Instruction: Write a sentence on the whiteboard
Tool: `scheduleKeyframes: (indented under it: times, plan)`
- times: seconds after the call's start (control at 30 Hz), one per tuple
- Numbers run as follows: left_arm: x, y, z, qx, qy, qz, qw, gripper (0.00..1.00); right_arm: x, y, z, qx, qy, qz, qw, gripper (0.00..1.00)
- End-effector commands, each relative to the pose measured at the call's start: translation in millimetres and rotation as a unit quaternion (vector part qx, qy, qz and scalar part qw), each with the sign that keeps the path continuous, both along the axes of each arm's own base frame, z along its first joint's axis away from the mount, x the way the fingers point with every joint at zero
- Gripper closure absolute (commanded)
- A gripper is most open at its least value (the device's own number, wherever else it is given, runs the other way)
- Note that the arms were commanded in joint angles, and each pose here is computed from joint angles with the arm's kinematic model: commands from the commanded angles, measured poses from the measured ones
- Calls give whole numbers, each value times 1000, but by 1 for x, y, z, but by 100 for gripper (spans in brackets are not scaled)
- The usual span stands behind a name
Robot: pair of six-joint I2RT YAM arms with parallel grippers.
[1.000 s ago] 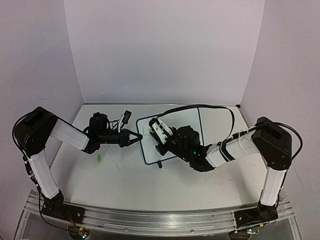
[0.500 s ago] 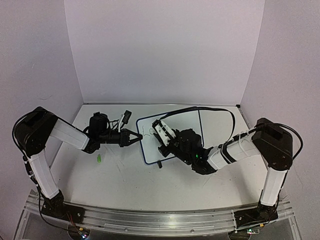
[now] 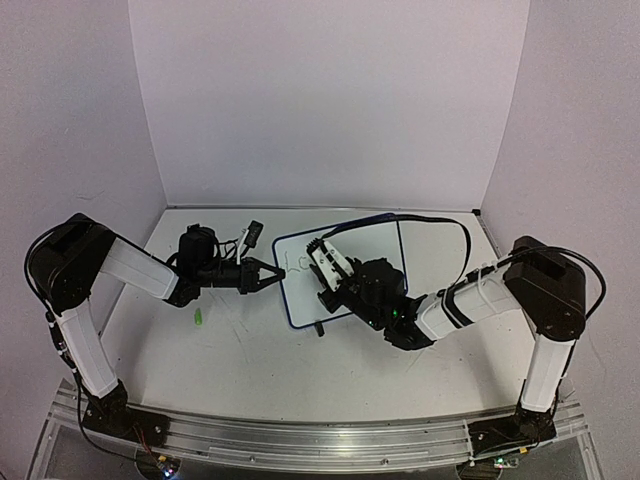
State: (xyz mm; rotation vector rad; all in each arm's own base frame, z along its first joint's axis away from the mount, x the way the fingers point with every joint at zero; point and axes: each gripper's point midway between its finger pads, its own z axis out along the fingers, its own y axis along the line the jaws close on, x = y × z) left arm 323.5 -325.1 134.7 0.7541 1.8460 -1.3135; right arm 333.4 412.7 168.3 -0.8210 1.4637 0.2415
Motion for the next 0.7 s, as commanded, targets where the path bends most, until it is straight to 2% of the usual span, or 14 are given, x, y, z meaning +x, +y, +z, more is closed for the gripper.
scheduleKeyframes:
  times: [0.0, 0.33, 0.67]
  plan:
    - [6, -2, 13, 2, -40, 0, 999, 100, 11, -2, 37, 36, -33, -21, 999, 100]
    - [6, -2, 13, 1, -40, -2, 999, 100, 14, 4, 42, 41, -39, -17, 998, 100]
    - [5, -2, 12, 3, -40, -1, 999, 100, 9, 20, 30, 29, -18, 21, 999, 100]
